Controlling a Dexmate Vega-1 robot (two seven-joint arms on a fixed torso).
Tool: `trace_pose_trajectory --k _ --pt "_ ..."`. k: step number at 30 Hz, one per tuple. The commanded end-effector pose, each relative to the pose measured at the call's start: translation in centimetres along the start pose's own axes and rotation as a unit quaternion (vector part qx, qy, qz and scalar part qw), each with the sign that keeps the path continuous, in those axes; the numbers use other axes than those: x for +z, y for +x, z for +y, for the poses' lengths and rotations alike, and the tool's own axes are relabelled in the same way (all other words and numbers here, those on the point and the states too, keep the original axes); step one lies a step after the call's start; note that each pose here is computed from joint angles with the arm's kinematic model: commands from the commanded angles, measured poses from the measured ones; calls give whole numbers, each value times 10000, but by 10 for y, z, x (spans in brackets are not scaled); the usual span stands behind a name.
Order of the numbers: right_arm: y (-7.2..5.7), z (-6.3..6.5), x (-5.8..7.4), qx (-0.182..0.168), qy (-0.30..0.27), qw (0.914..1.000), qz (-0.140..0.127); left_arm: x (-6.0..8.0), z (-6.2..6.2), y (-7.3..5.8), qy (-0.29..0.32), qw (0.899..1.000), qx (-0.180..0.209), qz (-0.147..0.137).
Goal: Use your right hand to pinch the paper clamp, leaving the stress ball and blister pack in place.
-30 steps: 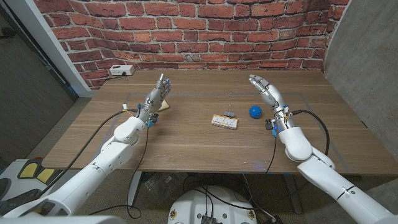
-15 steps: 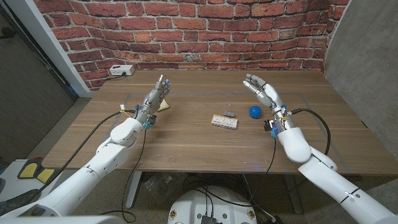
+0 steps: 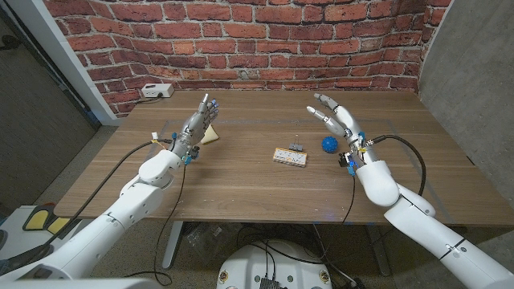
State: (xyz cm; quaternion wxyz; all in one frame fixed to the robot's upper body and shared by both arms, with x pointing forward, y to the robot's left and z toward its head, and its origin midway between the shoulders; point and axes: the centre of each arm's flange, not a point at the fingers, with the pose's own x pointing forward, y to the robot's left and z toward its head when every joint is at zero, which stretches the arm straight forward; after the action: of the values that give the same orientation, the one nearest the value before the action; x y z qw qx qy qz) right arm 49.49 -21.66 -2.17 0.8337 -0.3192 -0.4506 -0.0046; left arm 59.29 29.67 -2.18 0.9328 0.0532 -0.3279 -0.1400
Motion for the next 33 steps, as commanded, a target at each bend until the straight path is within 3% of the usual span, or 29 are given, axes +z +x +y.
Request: trace_pose_trajectory --k 1,12,25,33 --pt "6 1 17 85 -1240 9922 31 7 0 4 118 9999 -98 -27" --pt "13 12 26 370 -1659 9853 142 0 7 4 -90 9999 -22 -60" --pt "19 14 34 829 -1920 9776 228 3 9 3 -60 10000 -32 -29" --pt "20 20 40 1050 -2390 9647 359 -4 11 -3 -59 9999 74 -38"
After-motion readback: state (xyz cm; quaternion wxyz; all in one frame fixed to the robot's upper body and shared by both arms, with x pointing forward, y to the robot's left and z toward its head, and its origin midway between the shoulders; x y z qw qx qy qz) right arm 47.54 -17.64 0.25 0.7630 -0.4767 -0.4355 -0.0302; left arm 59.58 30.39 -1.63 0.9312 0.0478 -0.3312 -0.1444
